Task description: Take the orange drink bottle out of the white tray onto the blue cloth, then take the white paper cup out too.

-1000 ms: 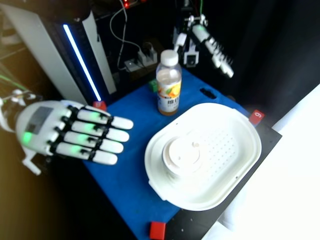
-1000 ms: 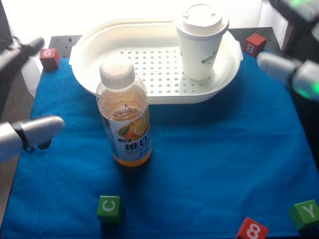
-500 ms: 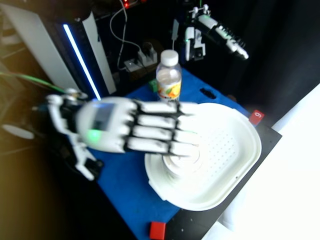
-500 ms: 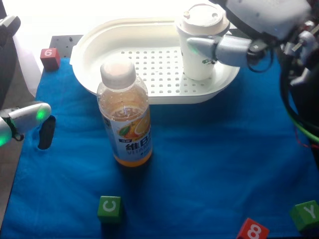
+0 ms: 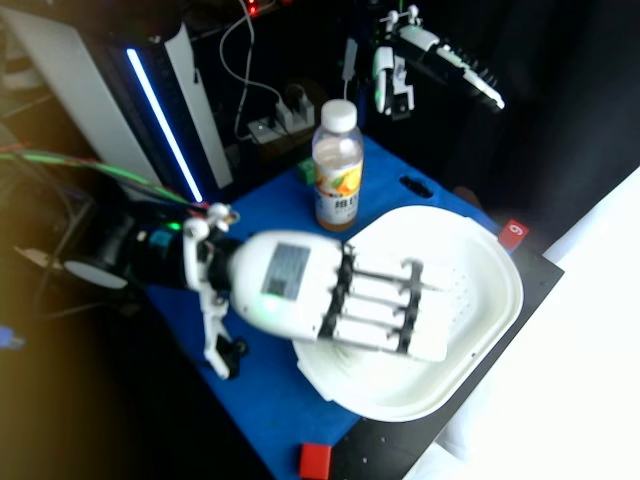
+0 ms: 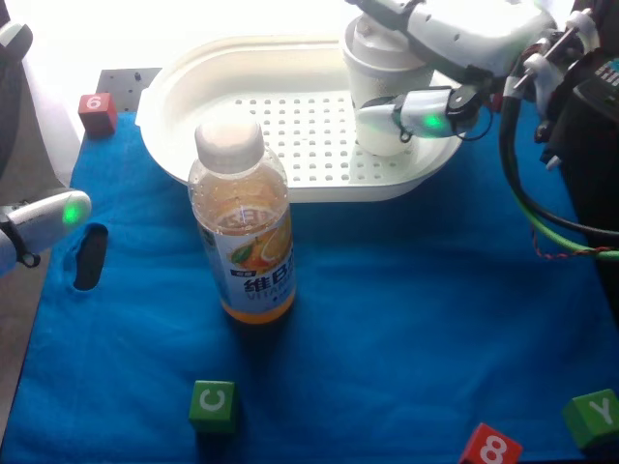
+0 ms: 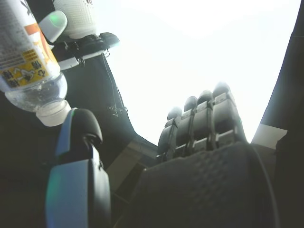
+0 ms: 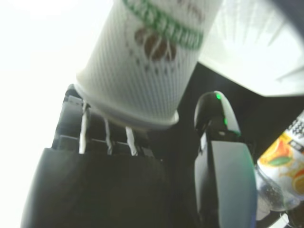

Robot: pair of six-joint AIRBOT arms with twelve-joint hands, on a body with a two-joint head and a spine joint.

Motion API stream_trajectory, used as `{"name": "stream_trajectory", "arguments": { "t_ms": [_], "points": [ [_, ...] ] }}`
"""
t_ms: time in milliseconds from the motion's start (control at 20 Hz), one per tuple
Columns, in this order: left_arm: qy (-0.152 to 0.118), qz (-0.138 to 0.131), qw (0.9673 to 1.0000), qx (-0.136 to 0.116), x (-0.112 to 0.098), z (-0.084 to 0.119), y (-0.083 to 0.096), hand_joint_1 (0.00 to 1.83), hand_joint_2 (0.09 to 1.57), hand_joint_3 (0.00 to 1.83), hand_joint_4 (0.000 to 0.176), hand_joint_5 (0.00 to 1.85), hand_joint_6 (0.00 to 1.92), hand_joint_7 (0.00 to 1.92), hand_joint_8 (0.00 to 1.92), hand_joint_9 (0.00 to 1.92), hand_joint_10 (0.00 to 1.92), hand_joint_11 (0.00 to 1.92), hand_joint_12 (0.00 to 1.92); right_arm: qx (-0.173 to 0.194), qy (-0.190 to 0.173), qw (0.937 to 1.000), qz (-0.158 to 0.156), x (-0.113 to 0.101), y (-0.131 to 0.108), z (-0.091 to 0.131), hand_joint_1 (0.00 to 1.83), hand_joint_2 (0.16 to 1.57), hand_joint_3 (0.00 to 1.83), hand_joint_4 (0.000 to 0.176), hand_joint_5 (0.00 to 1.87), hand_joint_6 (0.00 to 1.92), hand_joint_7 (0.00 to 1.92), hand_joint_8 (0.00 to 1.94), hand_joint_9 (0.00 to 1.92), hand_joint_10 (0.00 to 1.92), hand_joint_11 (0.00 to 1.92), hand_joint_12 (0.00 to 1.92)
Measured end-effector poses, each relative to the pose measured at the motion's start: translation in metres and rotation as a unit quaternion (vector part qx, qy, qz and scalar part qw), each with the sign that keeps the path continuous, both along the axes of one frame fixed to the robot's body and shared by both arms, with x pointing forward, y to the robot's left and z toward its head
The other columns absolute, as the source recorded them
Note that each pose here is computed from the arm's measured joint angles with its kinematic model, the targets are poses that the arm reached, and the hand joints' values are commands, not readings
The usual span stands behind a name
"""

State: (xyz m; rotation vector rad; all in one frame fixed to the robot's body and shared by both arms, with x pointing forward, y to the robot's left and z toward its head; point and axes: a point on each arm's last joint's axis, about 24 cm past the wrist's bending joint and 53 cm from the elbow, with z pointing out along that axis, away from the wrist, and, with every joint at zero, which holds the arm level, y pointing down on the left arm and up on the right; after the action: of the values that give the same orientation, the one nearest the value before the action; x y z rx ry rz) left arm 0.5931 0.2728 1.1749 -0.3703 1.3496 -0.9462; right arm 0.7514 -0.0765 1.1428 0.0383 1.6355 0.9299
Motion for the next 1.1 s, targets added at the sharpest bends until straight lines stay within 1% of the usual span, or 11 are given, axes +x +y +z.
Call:
{"name": "stream_trajectory", "arguments": {
  "t_ms": [50,100,200,300,400,600,650,700,900,1000,1100],
  "points": [
    [-0.001,0.000,1.0000,-0.001,0.000,0.001,0.000,0.67,1.11,0.01,0.057,0.03,0.01,0.00,0.00,0.00,0.00,0.00,0.00,0.000,0.000,1.0000,0.000,0.000,0.000,0.000,0.87,1.18,0.00,0.000,0.27,0.11,0.25,0.03,0.27,0.12,0.00,1.07],
    [-0.002,0.001,1.0000,-0.001,0.000,0.001,0.000,0.65,1.11,0.01,0.063,0.03,0.01,0.00,0.00,0.00,0.00,0.00,0.00,0.001,0.000,1.0000,0.001,-0.001,0.001,0.000,0.96,1.19,0.00,0.000,0.22,0.67,0.43,0.39,0.42,0.92,0.32,1.62],
    [-0.002,0.002,1.0000,-0.001,-0.001,0.001,0.001,0.63,1.12,0.01,0.054,0.03,0.01,0.00,0.00,0.00,0.00,0.00,0.00,0.008,-0.011,0.9999,0.005,-0.003,0.005,0.008,0.94,1.23,0.01,0.000,0.03,1.40,0.28,1.17,0.39,1.55,0.48,1.89],
    [0.000,0.007,1.0000,-0.001,-0.001,-0.001,0.004,0.64,1.13,0.02,0.066,0.03,0.01,0.00,0.00,0.00,0.00,0.00,0.00,0.011,-0.010,0.9998,0.012,-0.008,0.011,0.009,0.85,1.24,0.01,0.000,0.02,1.50,0.19,1.32,0.35,1.73,0.50,1.92],
    [0.001,0.012,0.9999,-0.003,-0.002,-0.001,0.006,0.62,1.13,0.01,0.073,0.04,0.01,0.00,0.00,0.00,0.00,0.06,0.03,0.004,-0.014,0.9996,0.024,-0.017,0.013,0.012,0.92,1.22,0.00,0.000,0.09,1.45,0.22,1.24,0.39,1.61,0.50,1.92],
    [-0.002,0.011,0.9999,-0.005,-0.002,0.000,0.007,0.58,1.09,0.00,0.141,0.00,0.00,0.00,0.00,0.00,0.00,0.02,0.03,0.021,-0.056,0.9972,0.046,-0.038,0.010,0.043,0.96,1.20,0.00,0.000,0.07,1.54,0.23,1.51,0.31,1.76,0.34,1.92],
    [-0.004,0.013,0.9999,-0.006,-0.002,0.001,0.008,0.56,1.07,0.01,0.162,0.00,0.00,0.00,0.00,0.00,0.00,0.00,0.15,0.038,-0.078,0.9948,0.054,-0.048,0.008,0.062,0.97,1.21,0.00,0.000,0.02,1.55,0.18,1.58,0.40,1.87,0.59,1.92],
    [-0.003,0.014,0.9999,-0.005,-0.003,0.000,0.008,0.56,1.07,0.01,0.162,0.00,0.00,0.00,0.00,0.00,0.00,0.00,0.15,0.047,-0.096,0.9925,0.059,-0.054,0.006,0.074,0.97,1.21,0.00,0.000,0.02,1.55,0.18,1.58,0.40,1.87,0.59,1.92],
    [-0.004,0.016,0.9998,-0.006,-0.003,0.001,0.010,0.58,1.04,0.00,0.100,0.03,0.01,0.00,0.00,0.00,0.00,0.00,0.28,0.101,-0.154,0.9763,0.113,-0.105,0.012,0.122,0.98,1.22,0.00,0.000,0.00,1.54,0.17,1.47,0.35,1.74,0.57,1.92],
    [-0.002,0.015,0.9999,-0.007,-0.005,-0.001,0.010,0.59,1.04,0.00,0.108,0.03,0.00,0.00,0.00,0.00,0.00,0.00,0.25,0.123,-0.157,0.9685,0.150,-0.131,0.011,0.124,0.97,1.22,0.01,0.000,0.03,1.50,0.18,1.43,0.28,1.73,0.41,1.92],
    [0.001,0.023,0.9997,-0.011,-0.006,-0.002,0.014,0.62,1.10,0.01,0.070,0.03,0.00,0.00,0.00,0.00,0.00,0.00,0.03,0.101,-0.134,0.9736,0.155,-0.140,0.004,0.103,0.93,1.25,0.01,0.000,0.13,1.32,0.22,1.48,0.25,1.68,0.24,1.92]
  ]
}}
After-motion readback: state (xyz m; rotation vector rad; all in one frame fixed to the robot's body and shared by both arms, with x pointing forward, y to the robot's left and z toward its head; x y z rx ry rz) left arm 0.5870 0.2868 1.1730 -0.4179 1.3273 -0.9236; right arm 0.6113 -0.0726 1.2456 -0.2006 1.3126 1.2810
